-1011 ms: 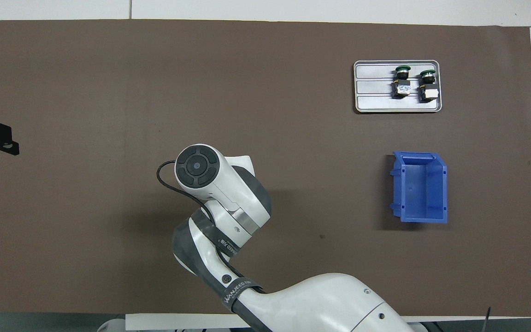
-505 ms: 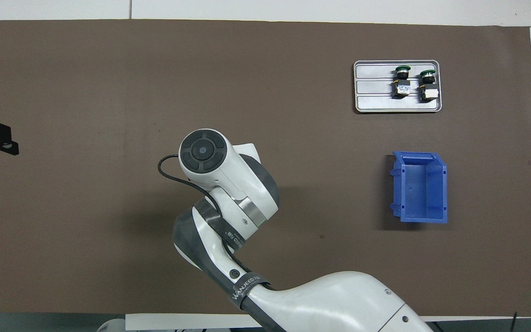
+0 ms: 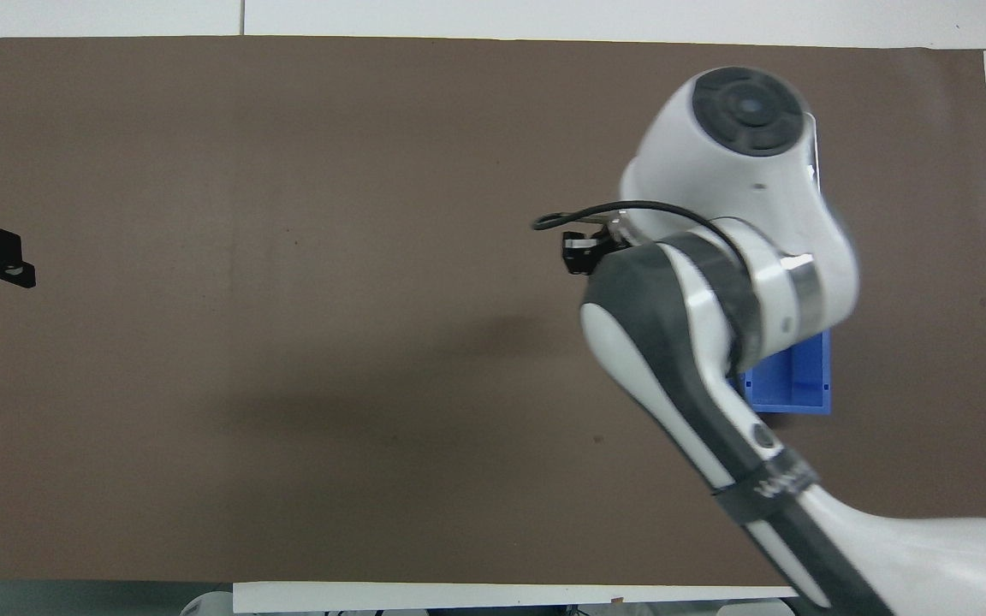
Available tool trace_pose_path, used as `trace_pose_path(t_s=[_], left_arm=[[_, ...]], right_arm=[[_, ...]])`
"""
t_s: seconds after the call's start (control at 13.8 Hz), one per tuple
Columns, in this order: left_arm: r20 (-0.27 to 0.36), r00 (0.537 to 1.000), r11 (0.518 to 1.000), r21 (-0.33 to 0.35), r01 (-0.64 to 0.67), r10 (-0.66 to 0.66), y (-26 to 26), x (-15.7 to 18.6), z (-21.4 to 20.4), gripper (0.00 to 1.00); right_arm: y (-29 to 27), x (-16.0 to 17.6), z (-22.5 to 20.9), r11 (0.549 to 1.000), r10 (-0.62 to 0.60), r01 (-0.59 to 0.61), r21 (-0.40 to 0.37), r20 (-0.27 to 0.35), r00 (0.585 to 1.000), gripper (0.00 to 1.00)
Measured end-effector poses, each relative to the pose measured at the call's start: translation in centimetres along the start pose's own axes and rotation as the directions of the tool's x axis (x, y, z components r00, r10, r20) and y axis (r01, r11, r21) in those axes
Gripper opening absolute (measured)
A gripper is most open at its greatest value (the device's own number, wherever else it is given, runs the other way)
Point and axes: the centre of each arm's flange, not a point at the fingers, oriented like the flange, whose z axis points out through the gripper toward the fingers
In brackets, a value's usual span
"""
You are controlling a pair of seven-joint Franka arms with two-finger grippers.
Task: Place and press button with both arms
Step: 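Carry the button with the right gripper into the blue bin and release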
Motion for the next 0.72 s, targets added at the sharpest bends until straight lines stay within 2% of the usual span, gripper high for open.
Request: trace_pose_path(t_s=[0.29,0.43,0.72], left_arm=[[-0.001,1.0,1.0,0.001,-0.004,0.004,0.2,0.0,0.0,1.0],[-0.001,1.0,1.0,0.001,-0.004,0.004,0.2,0.0,0.0,1.0],[-0.001,1.0,1.0,0.001,-0.005,0.005,0.2,0.0,0.0,1.0]], right_arm=[[11.7,-1.3,0.8,0.995,-0.087,0.087,-0.039,-0.003,0.996,0.37],[14.4,-1.2,2.1,0.994,-0.103,0.103,-0.035,-0.011,0.995,0.37],[16.5,-1.7,5.8,0.992,-0.123,0.121,-0.038,-0.044,0.992,0.37]])
